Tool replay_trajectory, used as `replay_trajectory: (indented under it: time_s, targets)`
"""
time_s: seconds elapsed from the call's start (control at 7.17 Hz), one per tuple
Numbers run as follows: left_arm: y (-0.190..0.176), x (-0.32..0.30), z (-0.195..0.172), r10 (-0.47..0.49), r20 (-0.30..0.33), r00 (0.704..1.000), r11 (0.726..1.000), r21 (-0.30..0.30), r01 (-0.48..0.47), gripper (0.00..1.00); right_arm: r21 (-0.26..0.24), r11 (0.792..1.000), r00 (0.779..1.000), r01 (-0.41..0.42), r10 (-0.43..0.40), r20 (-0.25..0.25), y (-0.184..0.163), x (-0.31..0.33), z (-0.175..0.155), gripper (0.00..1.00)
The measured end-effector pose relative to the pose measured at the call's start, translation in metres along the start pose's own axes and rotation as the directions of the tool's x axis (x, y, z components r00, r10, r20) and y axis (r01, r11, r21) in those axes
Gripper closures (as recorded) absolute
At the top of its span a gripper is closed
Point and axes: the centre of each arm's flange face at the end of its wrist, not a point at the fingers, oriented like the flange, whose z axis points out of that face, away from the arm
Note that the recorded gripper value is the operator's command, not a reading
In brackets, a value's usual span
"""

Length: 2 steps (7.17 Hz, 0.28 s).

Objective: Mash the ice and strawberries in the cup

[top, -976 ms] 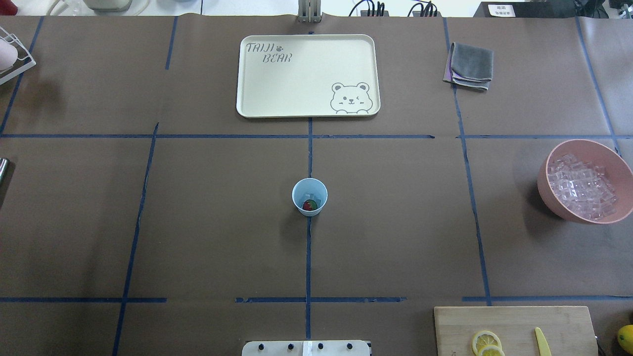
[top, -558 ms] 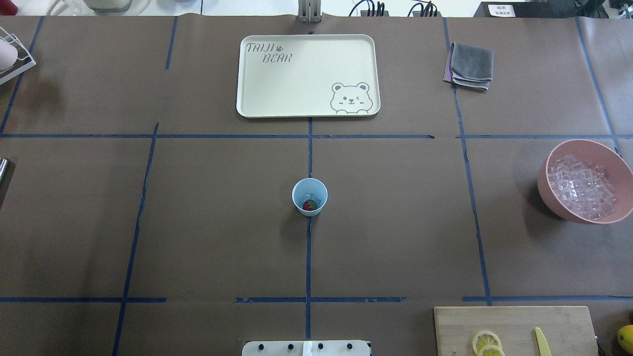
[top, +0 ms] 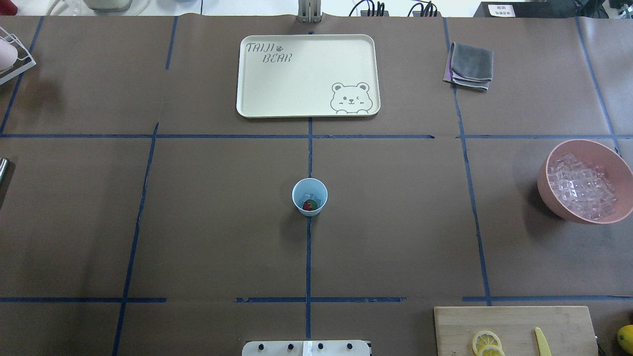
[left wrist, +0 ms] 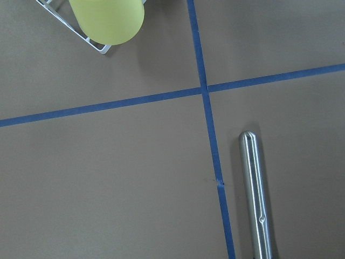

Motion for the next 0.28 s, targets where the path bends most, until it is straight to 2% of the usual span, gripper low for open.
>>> replay_trajectory:
  time_s: [0.28]
  targets:
    - [0.0013,-0.0008,0.0009,-0.002,0.000,1.000,1.000,-0.002,0.002,0.00,0.000,1.000,1.000,0.000,0.000,0.000,0.0000,0.0000,0.0000,0.01]
